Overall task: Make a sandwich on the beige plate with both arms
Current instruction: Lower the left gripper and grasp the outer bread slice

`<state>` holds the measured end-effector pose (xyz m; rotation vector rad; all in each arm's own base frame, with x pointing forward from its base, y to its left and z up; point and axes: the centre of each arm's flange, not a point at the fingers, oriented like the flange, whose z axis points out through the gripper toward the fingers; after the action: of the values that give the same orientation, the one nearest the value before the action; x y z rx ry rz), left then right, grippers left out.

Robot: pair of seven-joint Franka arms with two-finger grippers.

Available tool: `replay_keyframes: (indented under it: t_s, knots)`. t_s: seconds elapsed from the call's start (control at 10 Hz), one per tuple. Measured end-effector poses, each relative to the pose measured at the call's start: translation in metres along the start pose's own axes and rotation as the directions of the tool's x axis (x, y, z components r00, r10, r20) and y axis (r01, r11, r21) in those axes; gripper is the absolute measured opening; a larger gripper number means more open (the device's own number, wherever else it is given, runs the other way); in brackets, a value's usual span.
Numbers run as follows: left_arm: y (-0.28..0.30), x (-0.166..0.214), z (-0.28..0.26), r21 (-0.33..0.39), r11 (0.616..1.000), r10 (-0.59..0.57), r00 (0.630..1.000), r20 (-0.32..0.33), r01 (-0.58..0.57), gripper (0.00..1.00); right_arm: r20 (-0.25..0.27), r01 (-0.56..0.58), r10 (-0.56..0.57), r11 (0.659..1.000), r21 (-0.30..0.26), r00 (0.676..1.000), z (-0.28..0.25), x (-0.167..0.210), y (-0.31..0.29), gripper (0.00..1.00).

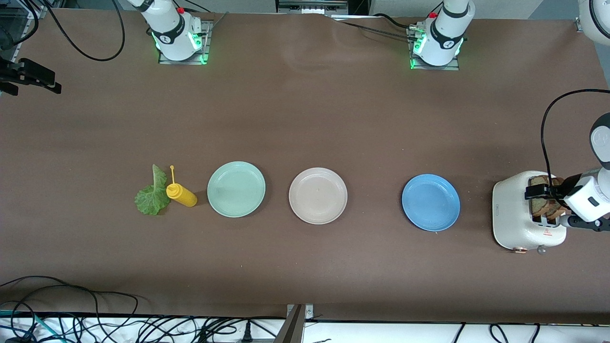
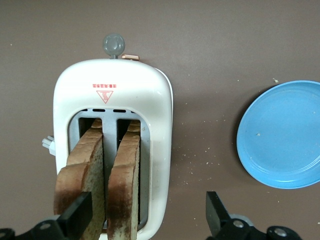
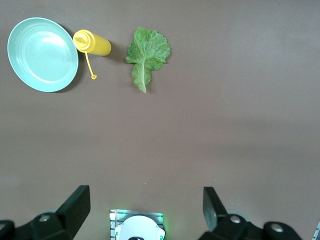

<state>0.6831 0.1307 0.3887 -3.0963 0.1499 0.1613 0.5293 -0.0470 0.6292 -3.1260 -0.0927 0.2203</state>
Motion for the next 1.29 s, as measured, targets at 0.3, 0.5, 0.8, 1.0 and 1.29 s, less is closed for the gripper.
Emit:
replay_keyframes:
  t_s: [0.3,0.5,0.8,1.0,1.29]
  knots:
    - [0.002,0.003,0.009,-0.011,1.0,-0.015,1.0,0.001,0.015,1.0,0.0,0.0,0.0,1.0,0.0,1.0,0.0,0.0,0.0,1.0]
    - [0.002,0.004,0.018,-0.012,1.0,-0.016,1.0,0.003,0.016,1.0,0.0,0.0,0.0,1.0,0.0,1.0,0.0,0.0,0.0,1.0]
    - [0.001,0.003,0.022,-0.013,1.0,-0.018,1.0,0.007,0.018,0.93,0.0,0.0,0.0,1.0,0.0,1.0,0.0,0.0,0.0,1.0]
    - [0.0,0.002,0.023,-0.013,1.0,-0.019,1.0,0.01,0.019,0.81,0.0,0.0,0.0,1.0,0.0,1.0,0.0,0.0,0.0,1.0]
    - [-0.006,0.0,0.025,0.003,1.0,-0.007,1.0,0.018,0.006,0.62,0.0,0.0,0.0,1.0,0.0,1.0,0.0,0.0,0.0,1.0]
